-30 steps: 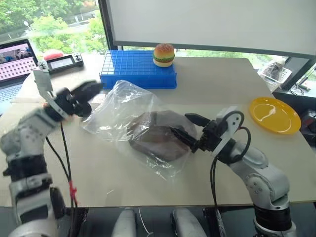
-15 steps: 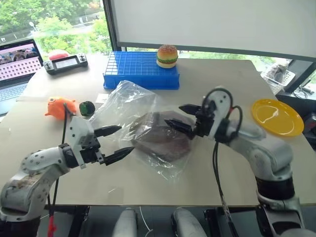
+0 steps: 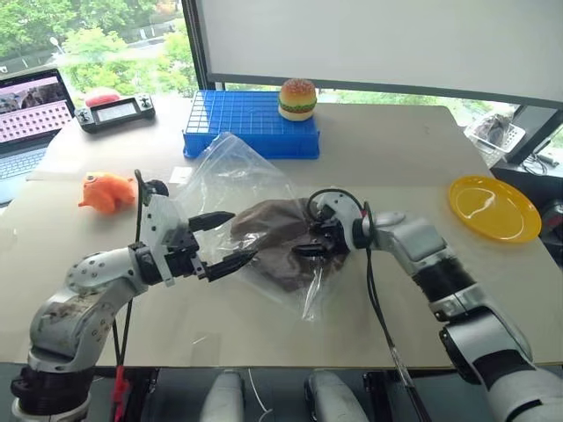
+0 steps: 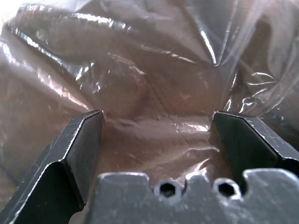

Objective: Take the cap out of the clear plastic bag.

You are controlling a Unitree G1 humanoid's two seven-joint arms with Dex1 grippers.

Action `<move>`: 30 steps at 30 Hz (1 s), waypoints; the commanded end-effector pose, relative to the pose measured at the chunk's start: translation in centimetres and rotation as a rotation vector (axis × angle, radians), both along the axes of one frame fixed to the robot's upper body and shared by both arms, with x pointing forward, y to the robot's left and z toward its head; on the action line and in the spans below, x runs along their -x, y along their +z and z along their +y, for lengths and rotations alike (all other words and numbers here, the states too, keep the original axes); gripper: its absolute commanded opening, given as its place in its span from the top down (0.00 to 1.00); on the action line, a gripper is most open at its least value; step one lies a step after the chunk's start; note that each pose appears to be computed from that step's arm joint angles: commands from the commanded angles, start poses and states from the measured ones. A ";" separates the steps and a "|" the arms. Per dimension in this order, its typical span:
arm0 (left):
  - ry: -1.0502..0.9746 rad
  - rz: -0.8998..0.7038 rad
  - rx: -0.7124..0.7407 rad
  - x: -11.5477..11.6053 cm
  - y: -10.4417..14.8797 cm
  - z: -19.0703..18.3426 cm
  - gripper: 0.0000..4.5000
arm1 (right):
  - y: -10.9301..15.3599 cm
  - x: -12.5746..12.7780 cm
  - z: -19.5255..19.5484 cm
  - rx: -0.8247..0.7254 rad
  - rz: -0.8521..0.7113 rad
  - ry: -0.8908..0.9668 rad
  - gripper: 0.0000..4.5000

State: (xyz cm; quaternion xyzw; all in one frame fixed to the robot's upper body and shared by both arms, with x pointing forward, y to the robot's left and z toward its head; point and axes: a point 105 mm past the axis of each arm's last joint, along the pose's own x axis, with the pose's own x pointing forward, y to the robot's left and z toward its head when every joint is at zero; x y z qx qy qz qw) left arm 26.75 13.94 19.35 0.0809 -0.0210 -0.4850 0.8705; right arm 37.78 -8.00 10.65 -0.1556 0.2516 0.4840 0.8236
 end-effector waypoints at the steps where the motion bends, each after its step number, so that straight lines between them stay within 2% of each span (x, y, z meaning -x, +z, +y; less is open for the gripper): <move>1: -0.008 -0.038 0.004 -0.1 0.9 -0.3 0.00 | -3.6 1.0 -0.7 0.105 0.093 0.046 0.00; 13: -0.011 -0.058 0.013 -0.7 1.8 -1.2 0.00 | -7.3 4.1 -0.4 0.174 0.229 0.170 0.00; 18: -0.009 -0.060 0.014 -0.9 1.8 -1.3 0.00 | -7.7 4.0 -0.6 0.187 0.234 0.170 0.26; 25: -0.008 -0.062 0.013 -1.1 1.8 -1.2 0.00 | -7.8 3.6 -0.9 0.197 0.220 0.161 0.80; 28: -0.007 -0.065 0.011 -1.2 1.7 -1.2 0.00 | -7.8 3.4 -1.0 0.198 0.204 0.149 0.99; 30: -0.005 -0.066 0.009 -1.2 1.6 -1.1 0.00 | -7.7 3.2 -0.9 0.196 0.180 0.139 0.99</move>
